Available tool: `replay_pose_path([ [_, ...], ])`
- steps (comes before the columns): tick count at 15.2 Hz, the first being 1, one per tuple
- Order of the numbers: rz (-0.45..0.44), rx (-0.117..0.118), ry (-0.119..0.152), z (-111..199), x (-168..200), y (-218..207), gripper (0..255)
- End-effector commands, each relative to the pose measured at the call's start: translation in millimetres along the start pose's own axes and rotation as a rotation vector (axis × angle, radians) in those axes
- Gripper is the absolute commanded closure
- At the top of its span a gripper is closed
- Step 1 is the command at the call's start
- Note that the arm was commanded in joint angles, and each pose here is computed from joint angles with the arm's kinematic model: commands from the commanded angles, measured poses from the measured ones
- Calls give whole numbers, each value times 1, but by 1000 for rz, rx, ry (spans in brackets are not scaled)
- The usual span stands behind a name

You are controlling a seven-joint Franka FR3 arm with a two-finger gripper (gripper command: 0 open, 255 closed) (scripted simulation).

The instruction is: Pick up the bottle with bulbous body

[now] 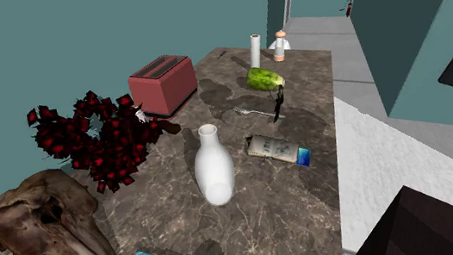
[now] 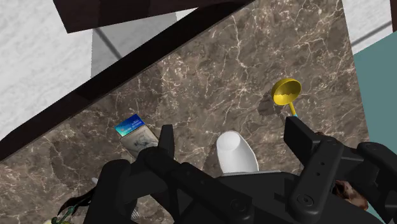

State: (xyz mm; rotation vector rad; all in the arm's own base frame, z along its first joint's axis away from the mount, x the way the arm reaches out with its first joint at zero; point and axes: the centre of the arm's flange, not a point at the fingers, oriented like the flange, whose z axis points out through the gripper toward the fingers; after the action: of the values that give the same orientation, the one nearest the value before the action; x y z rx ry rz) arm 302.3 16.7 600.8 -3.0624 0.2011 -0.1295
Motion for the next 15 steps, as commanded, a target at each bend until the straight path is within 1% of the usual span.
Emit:
replay_pose_path([
  [1, 0, 0, 0, 0, 0, 0, 0],
  [15, -39, -35, -13, 98, 151, -53, 0],
])
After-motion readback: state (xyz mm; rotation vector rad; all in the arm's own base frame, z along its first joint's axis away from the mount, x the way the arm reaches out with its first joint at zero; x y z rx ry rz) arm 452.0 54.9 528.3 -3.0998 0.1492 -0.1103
